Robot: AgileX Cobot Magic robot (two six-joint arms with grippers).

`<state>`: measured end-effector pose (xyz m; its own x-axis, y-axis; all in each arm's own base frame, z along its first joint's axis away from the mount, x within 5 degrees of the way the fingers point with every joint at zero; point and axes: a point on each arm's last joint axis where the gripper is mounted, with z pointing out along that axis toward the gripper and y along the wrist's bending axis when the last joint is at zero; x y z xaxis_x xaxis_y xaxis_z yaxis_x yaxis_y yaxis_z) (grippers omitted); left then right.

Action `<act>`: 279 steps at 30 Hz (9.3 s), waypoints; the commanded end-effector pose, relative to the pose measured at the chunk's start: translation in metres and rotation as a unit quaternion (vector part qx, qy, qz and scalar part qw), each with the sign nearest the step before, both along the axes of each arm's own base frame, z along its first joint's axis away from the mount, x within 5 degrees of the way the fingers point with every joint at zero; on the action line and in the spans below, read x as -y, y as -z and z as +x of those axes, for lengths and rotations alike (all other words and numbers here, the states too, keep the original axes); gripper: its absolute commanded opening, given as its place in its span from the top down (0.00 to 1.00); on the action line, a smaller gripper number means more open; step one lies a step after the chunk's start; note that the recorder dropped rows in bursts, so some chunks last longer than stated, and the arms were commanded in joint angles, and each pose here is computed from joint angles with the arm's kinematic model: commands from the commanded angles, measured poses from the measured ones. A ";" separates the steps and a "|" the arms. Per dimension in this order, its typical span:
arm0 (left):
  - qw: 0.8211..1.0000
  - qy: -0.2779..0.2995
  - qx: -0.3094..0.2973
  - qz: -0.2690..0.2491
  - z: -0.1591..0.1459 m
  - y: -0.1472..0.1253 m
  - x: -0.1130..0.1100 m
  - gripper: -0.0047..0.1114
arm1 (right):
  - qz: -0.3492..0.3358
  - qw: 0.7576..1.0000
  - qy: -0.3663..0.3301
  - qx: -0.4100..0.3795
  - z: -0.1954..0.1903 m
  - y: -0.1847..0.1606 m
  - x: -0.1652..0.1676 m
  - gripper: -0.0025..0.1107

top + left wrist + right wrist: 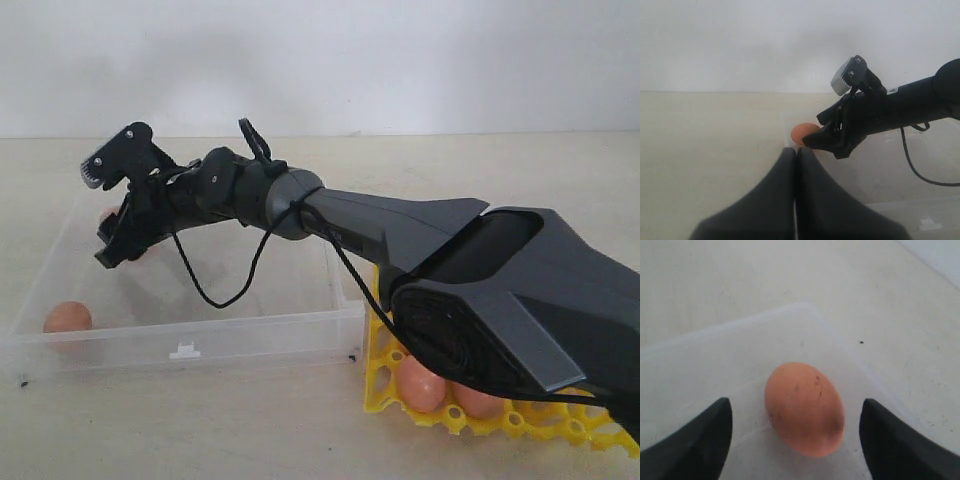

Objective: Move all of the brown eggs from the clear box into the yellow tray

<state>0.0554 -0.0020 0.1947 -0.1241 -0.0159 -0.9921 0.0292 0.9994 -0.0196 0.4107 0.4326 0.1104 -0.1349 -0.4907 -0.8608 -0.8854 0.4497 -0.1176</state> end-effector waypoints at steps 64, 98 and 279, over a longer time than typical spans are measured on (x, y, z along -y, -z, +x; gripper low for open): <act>1.000 0.005 0.001 0.001 0.000 0.000 0.001 1.00 | -0.007 0.992 0.026 -0.122 -0.020 0.004 -0.008 0.98; 1.000 0.005 0.001 0.001 0.000 0.000 0.001 1.00 | -0.469 0.834 0.166 -0.238 -0.099 -0.056 0.139 0.98; 1.000 0.005 0.001 0.001 0.000 0.000 0.001 1.00 | 0.322 0.848 0.418 -0.043 0.065 -0.212 0.388 0.98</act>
<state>0.0554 -0.0020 0.1949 -0.1221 -0.0159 -0.9924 0.0291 0.9994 -0.0196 0.4706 0.0415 0.3169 -0.2884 0.3357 -0.8967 -0.1834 0.8998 0.3958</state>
